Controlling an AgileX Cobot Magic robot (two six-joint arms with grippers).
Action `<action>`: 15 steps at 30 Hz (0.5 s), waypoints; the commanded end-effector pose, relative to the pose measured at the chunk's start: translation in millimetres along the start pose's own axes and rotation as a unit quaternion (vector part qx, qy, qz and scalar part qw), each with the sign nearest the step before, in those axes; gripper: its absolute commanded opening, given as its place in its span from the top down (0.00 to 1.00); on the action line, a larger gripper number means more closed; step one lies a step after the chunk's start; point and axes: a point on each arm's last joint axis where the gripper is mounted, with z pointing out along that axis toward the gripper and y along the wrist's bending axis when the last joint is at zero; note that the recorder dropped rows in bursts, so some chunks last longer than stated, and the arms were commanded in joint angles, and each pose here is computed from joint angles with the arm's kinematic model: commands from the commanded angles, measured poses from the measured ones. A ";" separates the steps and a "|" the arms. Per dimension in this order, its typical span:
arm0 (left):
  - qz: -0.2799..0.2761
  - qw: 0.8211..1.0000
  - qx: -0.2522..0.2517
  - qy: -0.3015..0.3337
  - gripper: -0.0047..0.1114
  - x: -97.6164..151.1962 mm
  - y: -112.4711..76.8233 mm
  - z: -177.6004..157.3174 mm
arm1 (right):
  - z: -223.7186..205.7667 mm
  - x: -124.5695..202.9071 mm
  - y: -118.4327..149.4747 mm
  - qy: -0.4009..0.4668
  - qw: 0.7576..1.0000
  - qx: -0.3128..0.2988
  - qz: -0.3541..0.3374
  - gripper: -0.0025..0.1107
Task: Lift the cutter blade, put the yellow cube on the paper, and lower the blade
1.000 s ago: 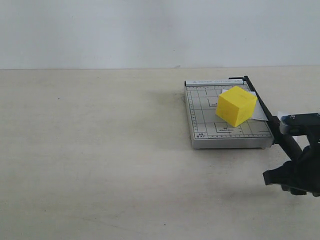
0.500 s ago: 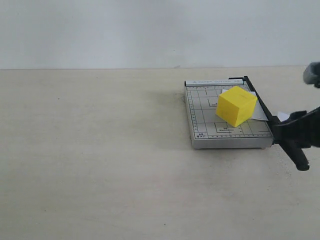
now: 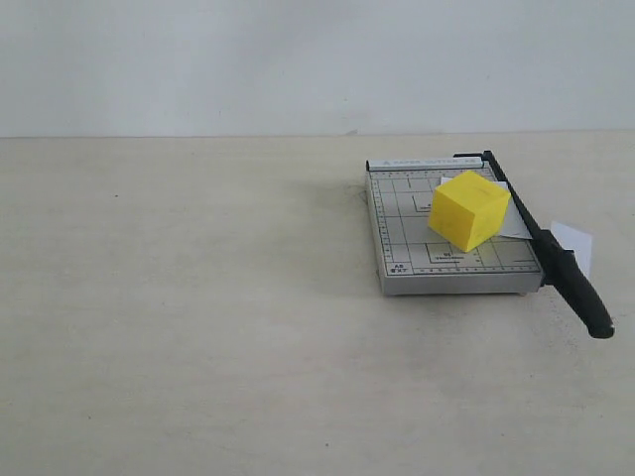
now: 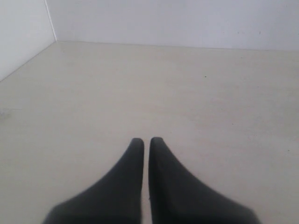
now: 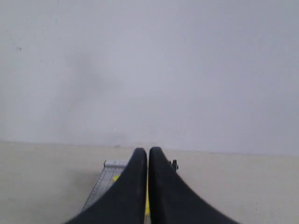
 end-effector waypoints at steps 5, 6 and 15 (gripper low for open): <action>0.001 1.000 -0.002 -0.001 0.92 0.8 0.2 0.1 | -15.8 -5.4 0.0 -0.053 0.999 -0.002 0.007 0.97; 0.001 1.000 -0.002 -0.001 0.92 0.8 0.2 0.1 | -15.8 -5.4 0.0 -0.053 0.999 -0.002 0.007 0.97; 0.001 1.000 -0.002 -0.001 0.92 0.8 0.2 0.1 | -15.8 -5.4 0.0 -0.053 0.999 -0.002 0.007 0.97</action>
